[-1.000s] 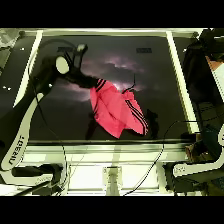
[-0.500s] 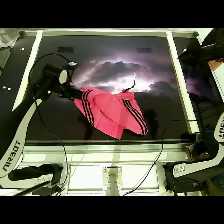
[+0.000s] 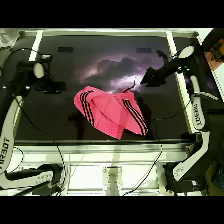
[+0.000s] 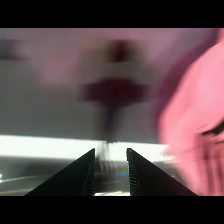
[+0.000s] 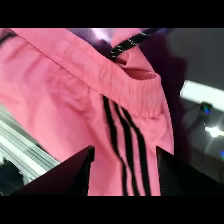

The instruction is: Fold the clothes and pants, and hang the long-sleeved shirts on hangers.

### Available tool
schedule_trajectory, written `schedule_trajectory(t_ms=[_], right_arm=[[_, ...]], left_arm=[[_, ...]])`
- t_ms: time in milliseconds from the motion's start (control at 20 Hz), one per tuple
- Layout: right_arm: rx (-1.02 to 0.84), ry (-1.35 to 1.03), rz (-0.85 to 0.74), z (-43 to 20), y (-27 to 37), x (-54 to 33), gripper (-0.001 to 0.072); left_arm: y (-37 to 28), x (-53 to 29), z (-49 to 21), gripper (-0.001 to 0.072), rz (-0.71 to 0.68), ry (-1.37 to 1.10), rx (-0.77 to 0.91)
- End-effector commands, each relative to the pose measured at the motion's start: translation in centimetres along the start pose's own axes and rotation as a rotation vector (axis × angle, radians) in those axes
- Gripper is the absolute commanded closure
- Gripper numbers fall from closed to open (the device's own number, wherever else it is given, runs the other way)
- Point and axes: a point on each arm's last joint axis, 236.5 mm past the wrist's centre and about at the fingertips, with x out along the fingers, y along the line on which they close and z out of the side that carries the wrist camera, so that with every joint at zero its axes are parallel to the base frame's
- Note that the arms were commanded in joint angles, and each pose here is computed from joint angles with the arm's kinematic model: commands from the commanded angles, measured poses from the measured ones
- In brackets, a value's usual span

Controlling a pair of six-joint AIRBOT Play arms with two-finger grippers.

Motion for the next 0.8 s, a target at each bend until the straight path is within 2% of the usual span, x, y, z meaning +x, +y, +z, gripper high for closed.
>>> schedule_trajectory(t_ms=[0, 50, 100, 200, 300, 350, 400, 750], right_arm=[[-0.01, 0.074, 0.004, -0.5, -1.0, 3.5, 0.0271], [-0.001, 0.096, 0.01, -0.8, -1.3, 4.0, 0.027], [0.006, 0.109, 0.016, -1.0, -1.4, 4.6, 0.0269], [0.015, 0.13, 0.031, -1.1, -1.5, 5.6, 0.0267], [0.021, 0.146, 0.042, -1.3, -1.5, 6.5, 0.0259], [0.021, 0.154, 0.039, -1.4, -1.7, 6.9, 0.0209], [0.012, 0.16, 0.042, -1.4, -1.8, 7.3, 0.02], [-0.037, 0.166, 0.036, -1.2, -1.0, 10.2, 0.0207]], left_arm=[[-2.7, -1.1, 3.4, 0.0383, -0.411, -0.081, -0.213], [-2.8, -0.8, 3.6, 0.0277, -0.487, -0.066, -0.248], [-3.2, -0.5, 3.6, 0.0205, -0.553, -0.045, -0.266], [-4.3, 0.9, 3.4, 0.0203, -0.644, 0.003, -0.285], [-4.4, 3.5, 2.9, 0.0205, -0.645, 0.036, -0.277], [-4.2, 5.0, 2.7, 0.0205, -0.641, 0.054, -0.284], [-4.0, 6.3, 2.3, 0.0206, -0.639, 0.076, -0.295], [-3.7, 10.8, 1.8, 0.0206, -0.635, 0.106, -0.339]])
